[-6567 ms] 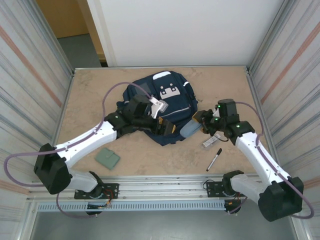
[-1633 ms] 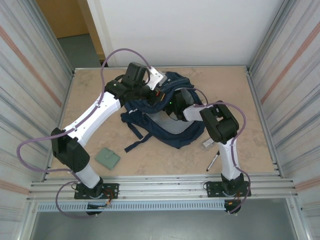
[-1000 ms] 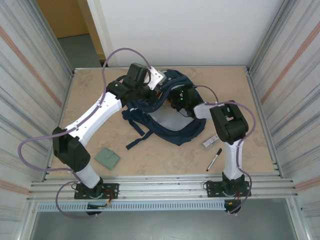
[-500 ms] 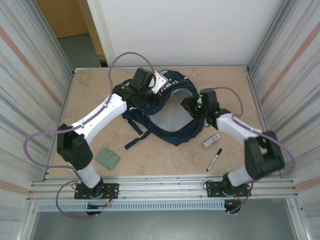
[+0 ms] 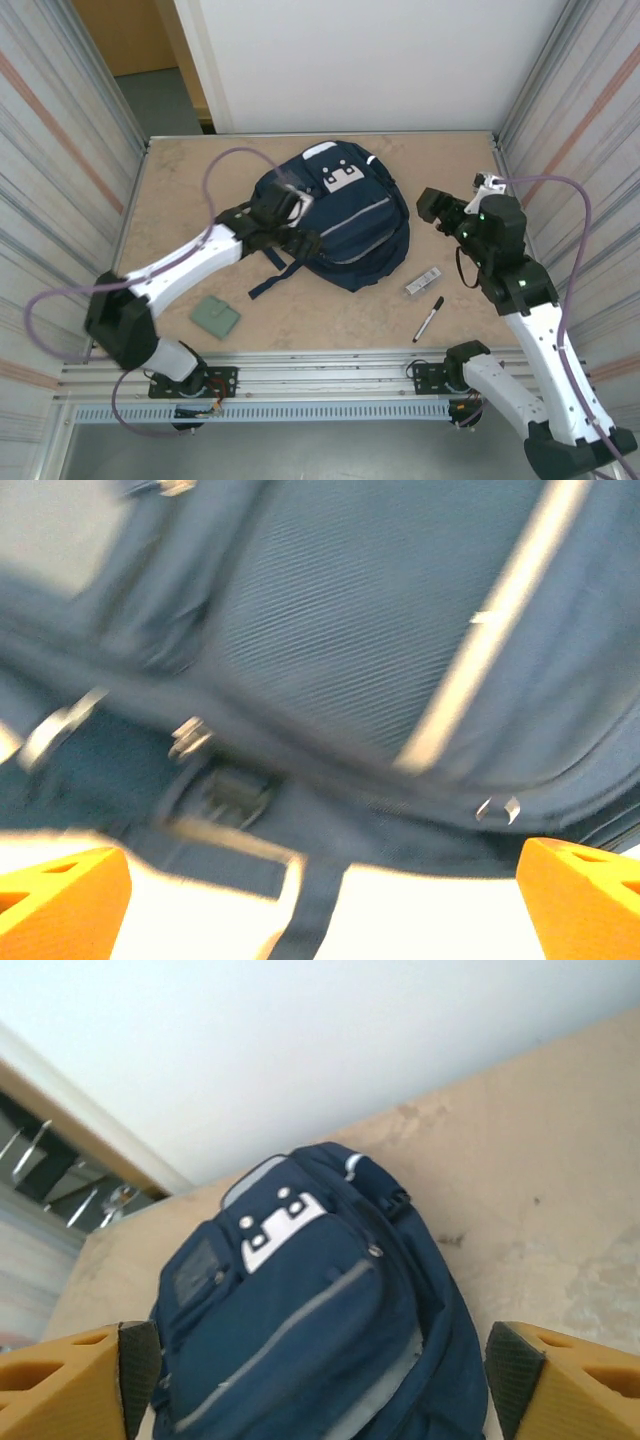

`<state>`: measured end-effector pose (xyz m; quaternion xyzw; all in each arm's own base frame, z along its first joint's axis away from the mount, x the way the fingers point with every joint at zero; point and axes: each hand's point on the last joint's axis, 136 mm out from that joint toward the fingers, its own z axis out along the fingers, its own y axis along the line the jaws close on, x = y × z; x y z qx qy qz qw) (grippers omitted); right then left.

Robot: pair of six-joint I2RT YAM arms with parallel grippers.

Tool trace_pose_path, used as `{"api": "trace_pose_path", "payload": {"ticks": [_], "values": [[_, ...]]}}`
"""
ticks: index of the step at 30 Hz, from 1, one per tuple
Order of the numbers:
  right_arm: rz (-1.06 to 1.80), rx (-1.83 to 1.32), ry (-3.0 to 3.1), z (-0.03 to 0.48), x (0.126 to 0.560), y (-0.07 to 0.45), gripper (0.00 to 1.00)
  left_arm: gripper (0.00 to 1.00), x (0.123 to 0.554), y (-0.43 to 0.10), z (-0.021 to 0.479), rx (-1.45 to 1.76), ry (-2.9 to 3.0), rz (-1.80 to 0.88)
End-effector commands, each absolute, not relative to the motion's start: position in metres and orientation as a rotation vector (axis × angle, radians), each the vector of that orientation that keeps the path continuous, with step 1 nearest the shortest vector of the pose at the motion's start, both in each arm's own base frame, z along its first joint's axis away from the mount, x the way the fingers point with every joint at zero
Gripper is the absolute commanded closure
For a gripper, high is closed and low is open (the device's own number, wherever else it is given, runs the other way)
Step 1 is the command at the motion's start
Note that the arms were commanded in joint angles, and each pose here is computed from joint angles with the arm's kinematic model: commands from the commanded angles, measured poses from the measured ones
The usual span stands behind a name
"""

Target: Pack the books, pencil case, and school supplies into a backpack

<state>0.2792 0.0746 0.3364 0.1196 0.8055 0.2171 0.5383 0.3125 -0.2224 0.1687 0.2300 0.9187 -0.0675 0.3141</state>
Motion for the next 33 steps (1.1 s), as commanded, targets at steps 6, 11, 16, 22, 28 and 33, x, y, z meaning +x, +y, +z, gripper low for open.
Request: {"api": "trace_pose_path", "payload": {"ticks": [6, 11, 16, 22, 28, 33], "values": [[0.753, -0.275, 2.122, 0.303, 0.262, 0.198, 0.17, 0.01, 0.241, -0.064, 0.109, -0.500, 2.617, -0.145], [0.923, -0.536, 2.310, 0.248, 0.232, 0.289, 0.18, 0.01, 0.194, -0.021, 0.093, -0.805, 2.574, -0.022], [1.042, -0.742, 2.436, 0.203, 0.200, 0.370, 0.25, 0.01, 0.166, -0.005, 0.055, -1.174, 2.553, -0.175], [1.159, -0.846, 2.508, 0.159, 0.173, 0.449, 0.37, 0.23, 0.170, -0.010, 0.031, -1.231, 2.554, -0.341], [1.252, -0.805, 2.643, 0.101, 0.171, 0.506, 0.50, 0.30, 0.174, -0.011, 0.025, -1.193, 2.601, -0.331], [1.289, -0.716, 2.767, 0.062, 0.173, 0.528, 0.50, 0.37, 0.174, -0.012, 0.020, -1.184, 2.595, -0.346]]}}
